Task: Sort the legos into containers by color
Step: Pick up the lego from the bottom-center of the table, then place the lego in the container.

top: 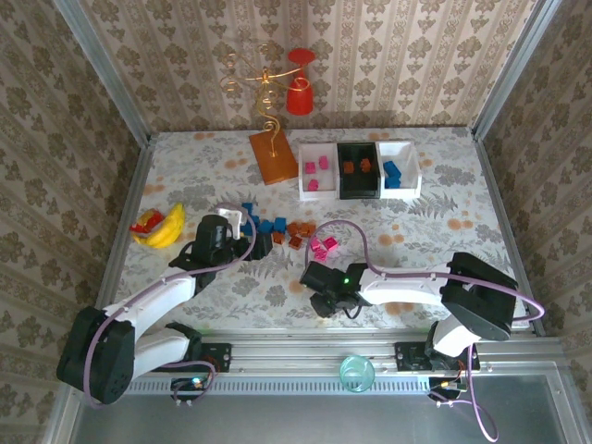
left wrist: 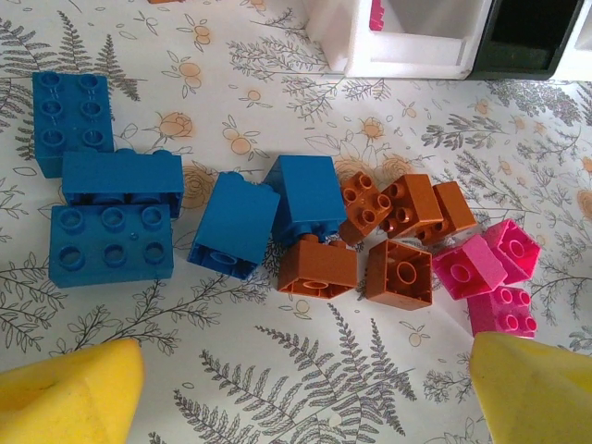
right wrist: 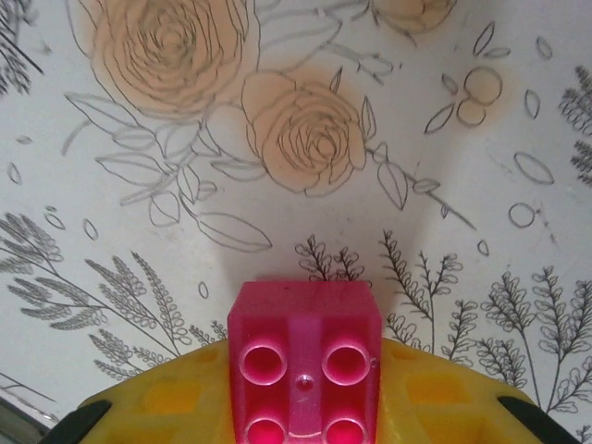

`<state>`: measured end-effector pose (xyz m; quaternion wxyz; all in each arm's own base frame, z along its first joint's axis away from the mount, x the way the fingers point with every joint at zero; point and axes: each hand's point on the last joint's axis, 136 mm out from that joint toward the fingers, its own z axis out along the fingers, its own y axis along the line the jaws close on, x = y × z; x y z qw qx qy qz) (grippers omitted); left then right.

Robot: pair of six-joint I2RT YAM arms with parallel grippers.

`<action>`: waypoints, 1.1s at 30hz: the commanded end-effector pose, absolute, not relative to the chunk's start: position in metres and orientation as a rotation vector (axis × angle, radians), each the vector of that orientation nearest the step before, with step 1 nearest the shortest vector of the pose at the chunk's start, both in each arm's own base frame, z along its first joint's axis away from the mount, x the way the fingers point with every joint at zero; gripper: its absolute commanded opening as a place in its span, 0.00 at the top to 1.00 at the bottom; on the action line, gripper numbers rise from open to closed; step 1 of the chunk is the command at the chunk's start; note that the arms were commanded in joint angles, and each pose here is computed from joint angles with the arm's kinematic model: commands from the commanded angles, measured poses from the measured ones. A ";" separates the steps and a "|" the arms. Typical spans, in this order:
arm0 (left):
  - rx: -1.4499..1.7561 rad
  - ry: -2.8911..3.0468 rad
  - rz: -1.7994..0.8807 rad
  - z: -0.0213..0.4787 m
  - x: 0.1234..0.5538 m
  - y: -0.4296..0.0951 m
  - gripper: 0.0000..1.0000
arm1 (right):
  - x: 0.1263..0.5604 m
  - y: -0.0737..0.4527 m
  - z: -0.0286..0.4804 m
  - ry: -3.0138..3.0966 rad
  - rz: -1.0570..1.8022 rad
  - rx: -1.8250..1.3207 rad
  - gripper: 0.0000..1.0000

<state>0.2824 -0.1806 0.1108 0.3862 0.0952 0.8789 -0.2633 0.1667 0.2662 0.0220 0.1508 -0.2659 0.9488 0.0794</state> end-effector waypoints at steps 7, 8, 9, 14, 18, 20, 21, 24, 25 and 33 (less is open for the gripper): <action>0.210 2.215 -0.684 0.116 0.284 -0.178 0.08 | 0.285 0.266 0.141 2.344 0.529 -0.395 0.70; 0.207 2.210 -0.684 0.117 0.284 -0.178 0.08 | 0.304 0.263 0.154 2.303 0.538 -0.346 0.70; 0.186 2.203 -0.675 0.119 0.288 -0.173 0.08 | 0.323 0.258 0.164 2.275 0.548 -0.298 0.70; 0.186 2.197 -0.682 0.125 0.287 -0.171 0.08 | 0.407 0.244 0.174 2.242 0.540 -0.123 0.70; 0.168 2.190 -0.673 0.126 0.283 -0.165 0.08 | 0.465 0.239 0.160 2.271 0.482 -0.044 0.69; 0.159 2.186 -0.677 0.127 0.281 -0.163 0.08 | 0.489 0.237 0.151 2.281 0.447 -0.016 0.69; 0.156 2.185 -0.677 0.128 0.281 -0.162 0.08 | 0.501 0.237 0.147 2.284 0.435 -0.004 0.68; 0.152 2.184 -0.672 0.130 0.279 -0.160 0.08 | 0.529 0.240 0.140 2.299 0.403 0.000 0.64; 0.153 2.184 -0.667 0.131 0.278 -0.159 0.08 | 0.536 0.240 0.139 2.306 0.385 -0.004 0.62; 0.100 2.241 -0.585 0.117 0.280 -0.140 0.07 | 0.533 0.230 0.174 2.260 0.311 -0.055 0.42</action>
